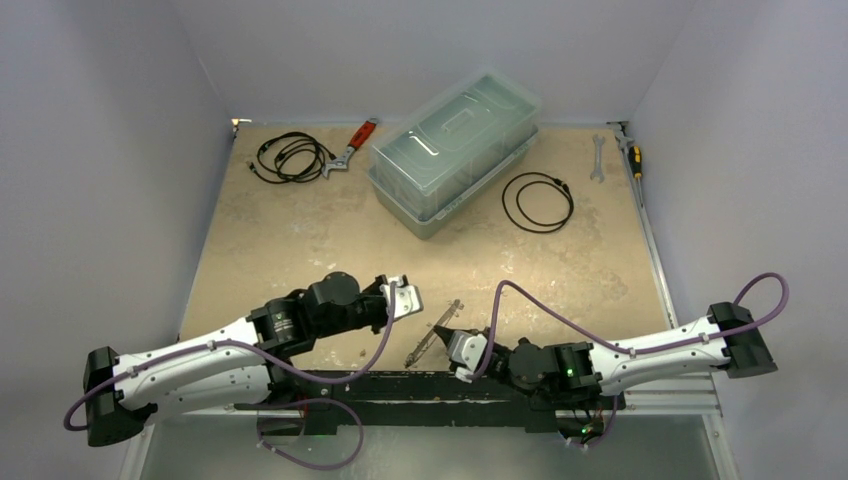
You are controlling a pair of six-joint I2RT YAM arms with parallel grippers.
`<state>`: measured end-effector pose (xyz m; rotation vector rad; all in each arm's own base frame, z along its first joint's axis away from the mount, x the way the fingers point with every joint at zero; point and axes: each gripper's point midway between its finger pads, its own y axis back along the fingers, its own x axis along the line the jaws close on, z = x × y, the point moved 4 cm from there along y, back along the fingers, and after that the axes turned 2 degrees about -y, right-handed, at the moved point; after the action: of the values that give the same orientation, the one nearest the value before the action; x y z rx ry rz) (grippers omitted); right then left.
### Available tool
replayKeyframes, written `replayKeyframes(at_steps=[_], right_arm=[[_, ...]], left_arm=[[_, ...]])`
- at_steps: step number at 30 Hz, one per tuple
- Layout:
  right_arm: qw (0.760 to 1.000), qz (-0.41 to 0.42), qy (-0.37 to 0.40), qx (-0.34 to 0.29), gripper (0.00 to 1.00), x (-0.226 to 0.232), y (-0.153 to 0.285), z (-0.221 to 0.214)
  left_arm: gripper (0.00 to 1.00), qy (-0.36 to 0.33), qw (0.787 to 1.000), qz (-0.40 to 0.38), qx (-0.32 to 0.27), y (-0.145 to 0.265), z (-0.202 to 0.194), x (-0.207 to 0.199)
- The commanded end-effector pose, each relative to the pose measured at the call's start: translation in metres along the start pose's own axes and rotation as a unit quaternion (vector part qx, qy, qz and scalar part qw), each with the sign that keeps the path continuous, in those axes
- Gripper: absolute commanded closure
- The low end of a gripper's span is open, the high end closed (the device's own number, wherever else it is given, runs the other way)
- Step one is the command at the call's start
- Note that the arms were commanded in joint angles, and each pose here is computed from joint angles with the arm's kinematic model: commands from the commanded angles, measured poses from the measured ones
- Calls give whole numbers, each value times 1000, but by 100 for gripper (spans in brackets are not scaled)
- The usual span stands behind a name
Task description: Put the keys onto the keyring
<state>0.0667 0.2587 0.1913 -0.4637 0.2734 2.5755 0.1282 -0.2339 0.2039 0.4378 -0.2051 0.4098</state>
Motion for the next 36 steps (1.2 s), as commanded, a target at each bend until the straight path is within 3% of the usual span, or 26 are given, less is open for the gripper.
replayKeyframes(at_steps=[1, 36], right_arm=[[998, 14, -22, -50, 100, -1, -2, 30], [996, 48, -27, -70, 100, 8, 0, 34]], left_arm=[[100, -80, 991, -74, -81, 6, 24, -15], [100, -100, 971, -174, -131, 19, 27, -45]])
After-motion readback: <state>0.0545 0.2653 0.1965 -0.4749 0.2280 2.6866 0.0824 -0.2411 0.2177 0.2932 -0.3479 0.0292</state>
